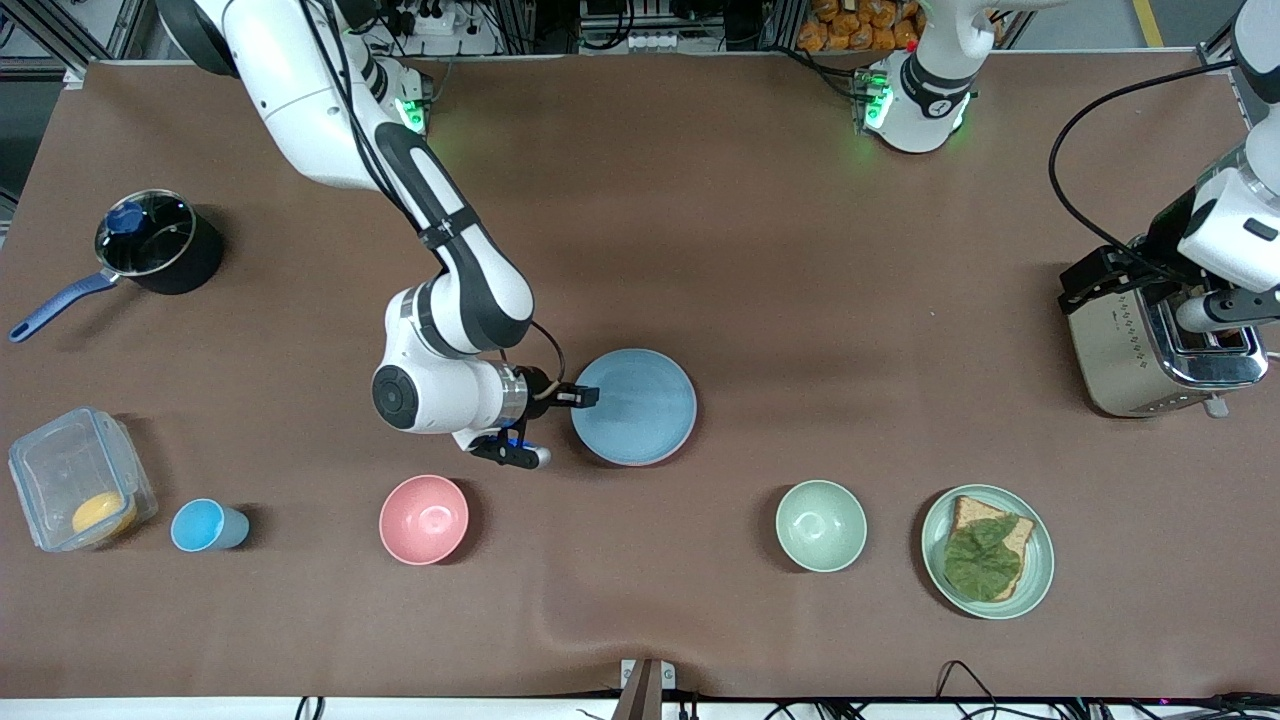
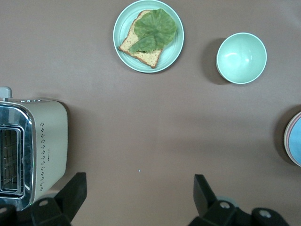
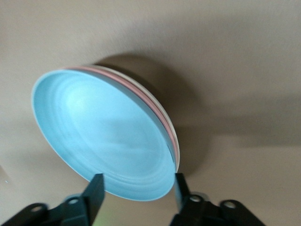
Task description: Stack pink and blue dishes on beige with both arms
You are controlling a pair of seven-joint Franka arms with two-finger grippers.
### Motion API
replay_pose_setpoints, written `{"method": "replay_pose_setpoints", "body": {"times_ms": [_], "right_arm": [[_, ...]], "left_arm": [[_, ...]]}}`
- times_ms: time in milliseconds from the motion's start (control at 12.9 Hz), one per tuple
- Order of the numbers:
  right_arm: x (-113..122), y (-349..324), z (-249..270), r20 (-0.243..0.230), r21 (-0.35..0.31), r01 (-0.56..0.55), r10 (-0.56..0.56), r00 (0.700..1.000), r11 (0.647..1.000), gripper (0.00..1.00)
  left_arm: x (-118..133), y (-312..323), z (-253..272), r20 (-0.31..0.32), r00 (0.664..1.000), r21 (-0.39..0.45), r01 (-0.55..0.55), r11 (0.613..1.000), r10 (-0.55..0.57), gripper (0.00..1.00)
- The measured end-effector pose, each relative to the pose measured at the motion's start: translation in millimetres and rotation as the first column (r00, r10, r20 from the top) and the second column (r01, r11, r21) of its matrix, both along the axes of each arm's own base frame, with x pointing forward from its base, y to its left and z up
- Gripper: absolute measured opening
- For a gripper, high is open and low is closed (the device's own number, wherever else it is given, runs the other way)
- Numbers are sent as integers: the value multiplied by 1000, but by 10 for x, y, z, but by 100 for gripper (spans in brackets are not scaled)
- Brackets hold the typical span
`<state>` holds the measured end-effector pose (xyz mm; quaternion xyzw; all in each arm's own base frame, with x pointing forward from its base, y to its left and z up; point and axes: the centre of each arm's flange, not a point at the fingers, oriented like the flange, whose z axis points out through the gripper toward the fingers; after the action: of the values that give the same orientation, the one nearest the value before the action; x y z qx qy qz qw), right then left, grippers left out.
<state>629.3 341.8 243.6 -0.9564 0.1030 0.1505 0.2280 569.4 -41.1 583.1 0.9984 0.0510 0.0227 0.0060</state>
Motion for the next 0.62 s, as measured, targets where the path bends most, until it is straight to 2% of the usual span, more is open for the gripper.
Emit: {"method": "replay_pose_setpoints", "body": {"times_ms": [78, 156, 311, 622], "right_arm": [[72, -92, 55, 2, 0, 9, -9, 1000, 1000, 86], [142, -267, 91, -23, -3, 13, -13, 1000, 1000, 97], [315, -843, 187, -73, -18, 2, -4, 997, 1000, 100], [513, -2287, 564, -86, -149, -58, 46, 995, 987, 100]], "left_arm": [[8, -10, -20, -3, 1000, 0, 2, 1000, -2, 100], [13, -22, -33, -6, 1000, 0, 4, 1000, -4, 100], [15, -42, -38, -7, 1000, 0, 7, 1000, -7, 100], [18, -42, -34, -6, 1000, 0, 7, 1000, -7, 100]]}}
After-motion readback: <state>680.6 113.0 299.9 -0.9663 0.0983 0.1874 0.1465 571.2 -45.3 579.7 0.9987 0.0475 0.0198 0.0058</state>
